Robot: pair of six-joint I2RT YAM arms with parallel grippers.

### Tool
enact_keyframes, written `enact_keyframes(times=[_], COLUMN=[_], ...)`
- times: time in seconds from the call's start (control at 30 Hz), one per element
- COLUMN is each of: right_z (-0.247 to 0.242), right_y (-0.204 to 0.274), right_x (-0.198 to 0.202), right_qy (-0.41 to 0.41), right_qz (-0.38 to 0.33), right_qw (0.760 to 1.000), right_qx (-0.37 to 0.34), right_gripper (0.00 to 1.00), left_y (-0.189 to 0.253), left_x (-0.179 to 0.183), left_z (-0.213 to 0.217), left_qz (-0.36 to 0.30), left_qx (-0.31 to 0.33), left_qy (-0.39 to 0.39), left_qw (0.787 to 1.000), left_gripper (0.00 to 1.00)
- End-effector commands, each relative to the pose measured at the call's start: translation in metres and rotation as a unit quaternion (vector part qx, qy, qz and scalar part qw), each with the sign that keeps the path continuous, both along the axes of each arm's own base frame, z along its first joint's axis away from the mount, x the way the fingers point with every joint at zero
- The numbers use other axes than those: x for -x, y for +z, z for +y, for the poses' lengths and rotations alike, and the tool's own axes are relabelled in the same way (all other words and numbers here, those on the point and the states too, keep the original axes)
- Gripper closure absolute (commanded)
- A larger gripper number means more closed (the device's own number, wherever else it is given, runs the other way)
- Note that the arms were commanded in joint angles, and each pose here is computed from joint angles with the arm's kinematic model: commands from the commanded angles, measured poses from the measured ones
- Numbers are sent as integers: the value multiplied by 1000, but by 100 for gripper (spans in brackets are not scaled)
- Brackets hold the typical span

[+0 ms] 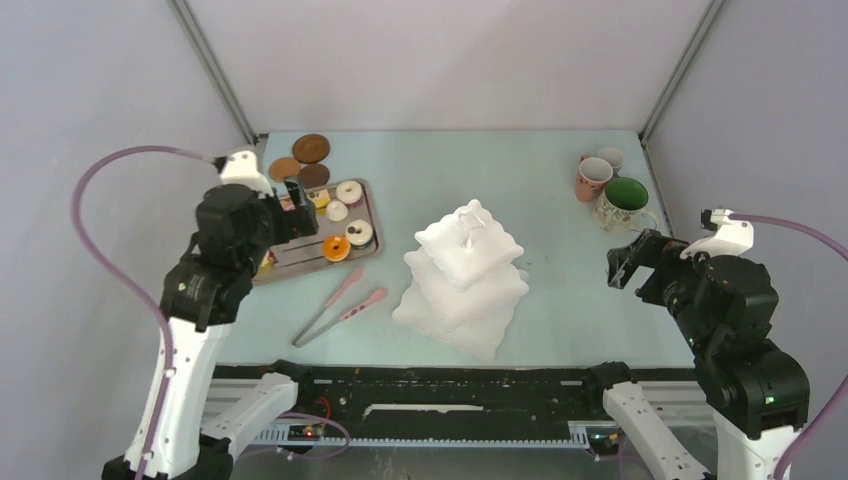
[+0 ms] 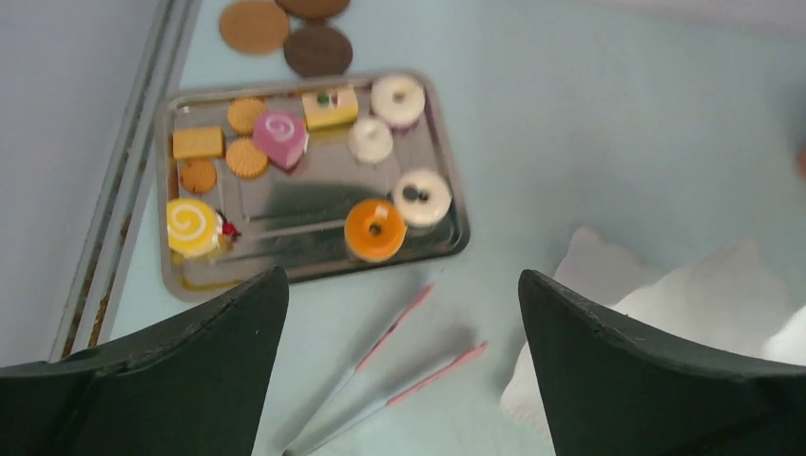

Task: Serve the afternoon tea
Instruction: Adjust the clamp at the center of the board.

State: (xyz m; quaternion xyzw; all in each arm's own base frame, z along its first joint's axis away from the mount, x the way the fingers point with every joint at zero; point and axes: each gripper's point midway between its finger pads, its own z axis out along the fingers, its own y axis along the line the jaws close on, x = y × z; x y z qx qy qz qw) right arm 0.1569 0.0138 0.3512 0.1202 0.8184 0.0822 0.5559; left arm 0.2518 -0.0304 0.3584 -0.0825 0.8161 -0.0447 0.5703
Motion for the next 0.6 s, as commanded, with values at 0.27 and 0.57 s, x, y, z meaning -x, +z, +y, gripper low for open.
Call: enact_keyframes(times=[0.27,0.57], right_z=[13,17], right_y=[-5,9], right_x=[0,11], right_qy=[48,70], right_qz=[-4,-51], right_qw=[999,996], right_qx=[7,4], right_gripper=[0,0], left_y=[-149,-223], left_x=[22,15], left_z=[-20,-21], left_qz=[205,356], left_qx=[-119,-211], left_qy=[-97,-99], left_qw=[966,905], left_gripper=[2,2])
